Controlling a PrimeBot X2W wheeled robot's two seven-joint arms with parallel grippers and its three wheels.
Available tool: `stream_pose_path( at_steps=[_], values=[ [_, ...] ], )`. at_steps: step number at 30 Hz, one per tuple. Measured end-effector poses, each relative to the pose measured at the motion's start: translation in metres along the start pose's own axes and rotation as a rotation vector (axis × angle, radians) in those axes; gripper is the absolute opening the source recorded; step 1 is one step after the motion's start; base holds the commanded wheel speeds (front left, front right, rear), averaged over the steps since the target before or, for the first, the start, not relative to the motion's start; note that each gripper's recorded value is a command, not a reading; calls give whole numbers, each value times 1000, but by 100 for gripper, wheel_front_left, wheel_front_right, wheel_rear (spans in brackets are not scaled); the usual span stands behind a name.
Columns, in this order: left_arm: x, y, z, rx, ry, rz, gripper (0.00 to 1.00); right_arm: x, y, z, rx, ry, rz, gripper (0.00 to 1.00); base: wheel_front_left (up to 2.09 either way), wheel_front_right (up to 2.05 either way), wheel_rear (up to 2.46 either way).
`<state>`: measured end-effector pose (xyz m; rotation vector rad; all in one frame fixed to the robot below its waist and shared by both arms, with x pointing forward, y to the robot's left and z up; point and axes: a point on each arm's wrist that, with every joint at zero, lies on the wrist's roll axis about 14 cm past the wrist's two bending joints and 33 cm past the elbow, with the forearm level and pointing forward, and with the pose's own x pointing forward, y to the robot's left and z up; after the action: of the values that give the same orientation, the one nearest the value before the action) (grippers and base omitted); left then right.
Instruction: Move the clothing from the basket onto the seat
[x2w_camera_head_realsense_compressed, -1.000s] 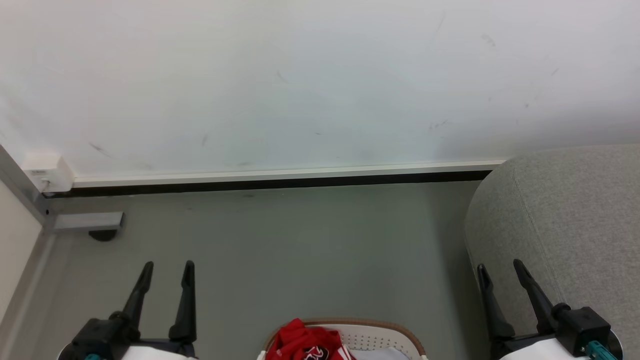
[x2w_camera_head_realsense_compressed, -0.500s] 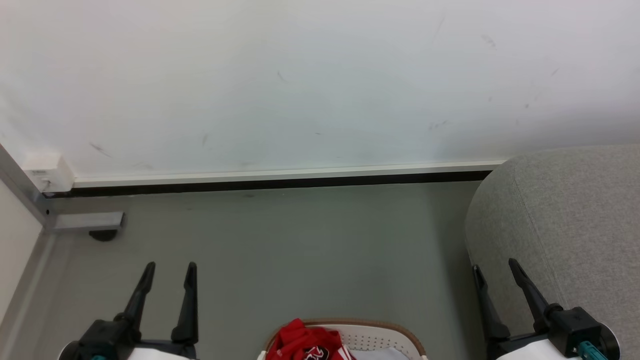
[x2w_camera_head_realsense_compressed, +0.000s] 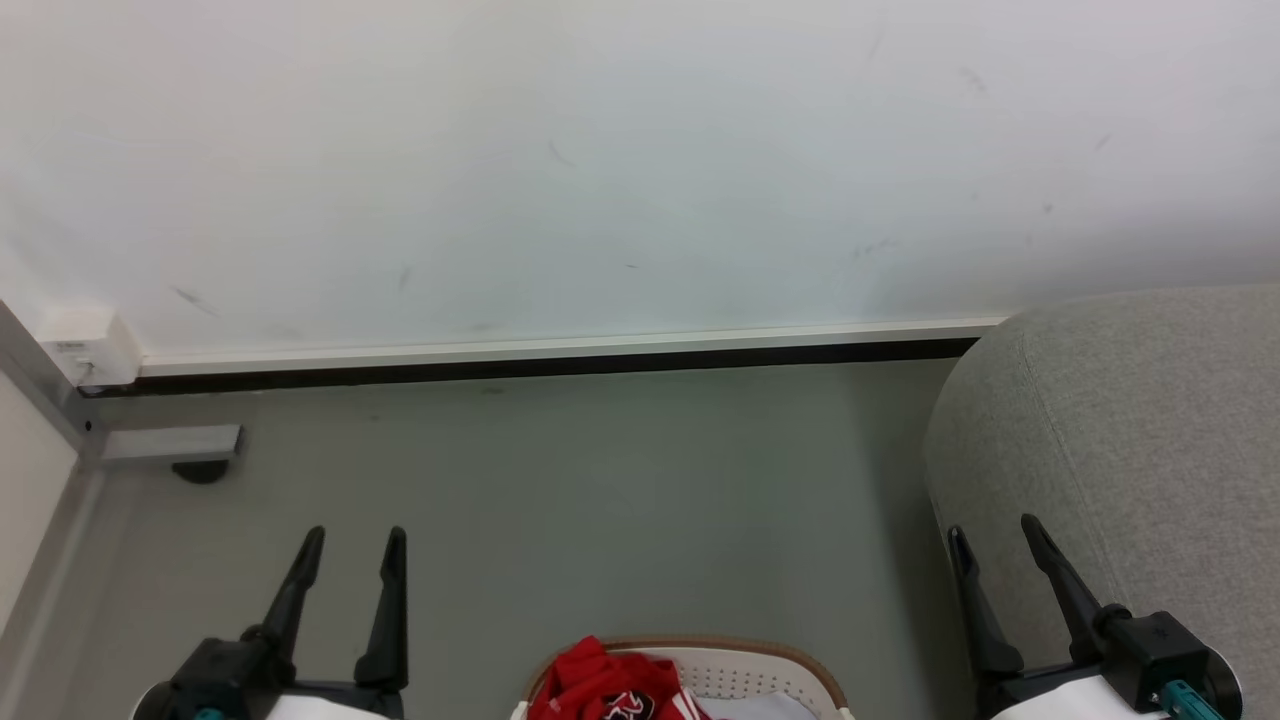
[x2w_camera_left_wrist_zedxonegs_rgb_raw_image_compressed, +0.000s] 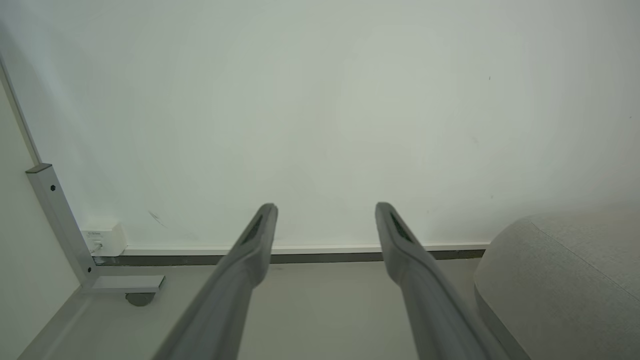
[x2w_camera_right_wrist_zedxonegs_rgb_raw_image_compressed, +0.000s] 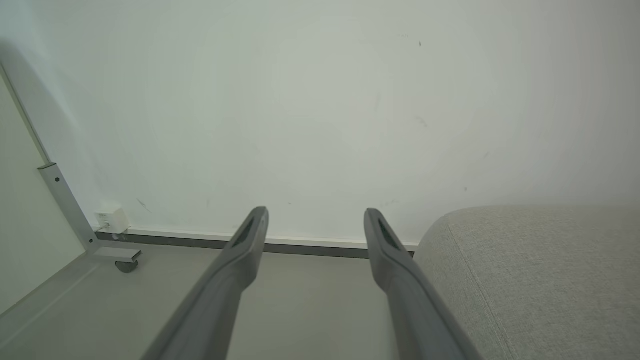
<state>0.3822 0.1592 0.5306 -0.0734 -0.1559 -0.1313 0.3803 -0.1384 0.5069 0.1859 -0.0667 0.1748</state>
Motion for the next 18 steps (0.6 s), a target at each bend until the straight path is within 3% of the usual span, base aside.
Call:
stream_pose_path(
  at_steps=[11,18],
  values=[
    [21,-34,-23,-41,56,-106,100,1,-32,6,20,-24,-96,100,0,0,0],
    [30,-67,-70,-24,190,-242,100,-2,-53,1,19,-9,-157,100,0,0,0]
  ],
)
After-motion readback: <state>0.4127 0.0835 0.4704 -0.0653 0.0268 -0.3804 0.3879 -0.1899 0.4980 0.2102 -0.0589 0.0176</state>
